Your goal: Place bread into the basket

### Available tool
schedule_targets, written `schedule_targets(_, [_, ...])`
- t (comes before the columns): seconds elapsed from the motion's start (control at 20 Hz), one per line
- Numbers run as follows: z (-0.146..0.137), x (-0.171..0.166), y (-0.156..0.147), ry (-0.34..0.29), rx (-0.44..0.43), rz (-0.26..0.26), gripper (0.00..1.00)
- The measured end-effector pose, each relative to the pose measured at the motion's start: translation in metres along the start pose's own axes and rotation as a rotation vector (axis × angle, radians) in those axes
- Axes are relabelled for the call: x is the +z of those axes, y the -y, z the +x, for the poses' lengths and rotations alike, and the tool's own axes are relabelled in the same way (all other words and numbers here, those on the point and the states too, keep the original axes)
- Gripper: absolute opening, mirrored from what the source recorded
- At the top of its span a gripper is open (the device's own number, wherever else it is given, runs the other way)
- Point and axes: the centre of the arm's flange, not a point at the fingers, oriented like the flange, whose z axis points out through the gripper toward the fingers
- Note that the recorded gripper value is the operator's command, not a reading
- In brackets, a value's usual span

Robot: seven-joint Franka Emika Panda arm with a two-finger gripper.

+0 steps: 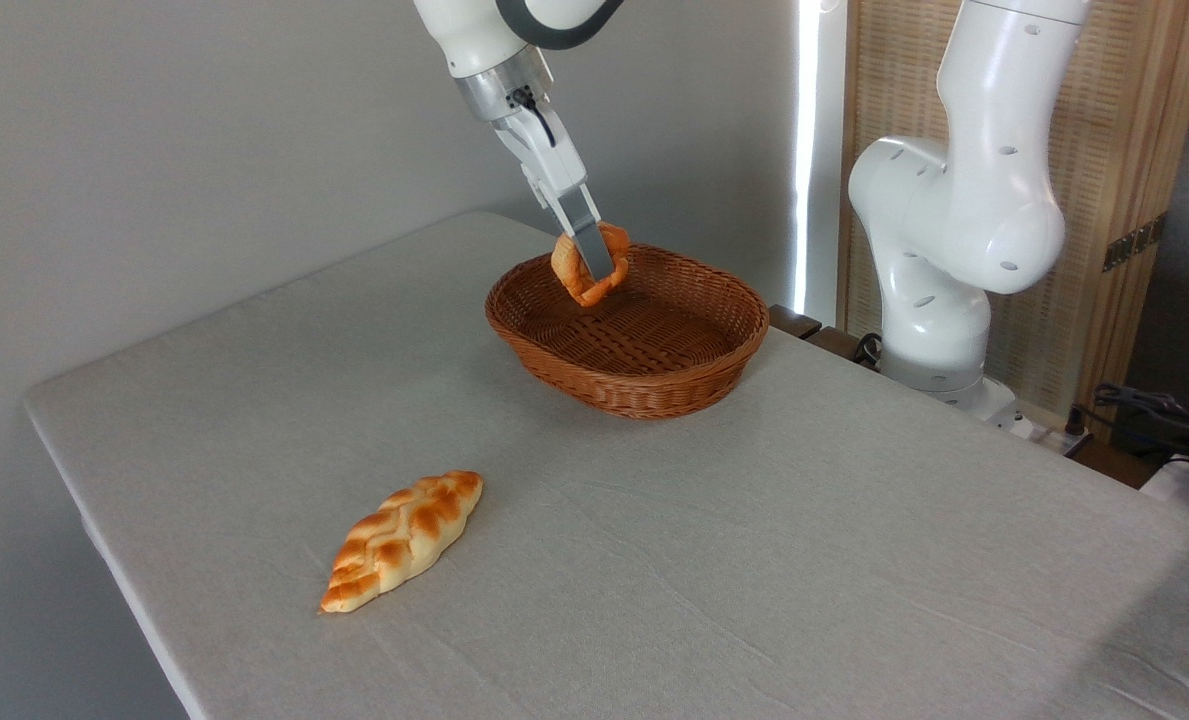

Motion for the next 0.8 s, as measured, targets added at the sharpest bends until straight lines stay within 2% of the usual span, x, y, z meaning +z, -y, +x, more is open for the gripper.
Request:
schedule_targets(0.25, [-0.002, -0.010, -0.002, -0.019, 0.000, 0.016, 1.00])
schedule_targets(0.4, [-0.005, -0.029, 0.005, -0.047, -0.011, 0.049, 1.00])
schedule_targets(0.55, [-0.028, -0.074, 0.041, -0.146, -0.082, 0.064, 1.00])
schedule_targets(0.7, [-0.063, -0.113, 0.099, -0.267, -0.187, 0.069, 1.00])
schedule_targets(0.8, [-0.071, -0.126, 0.139, -0.323, -0.240, 0.100, 1.00])
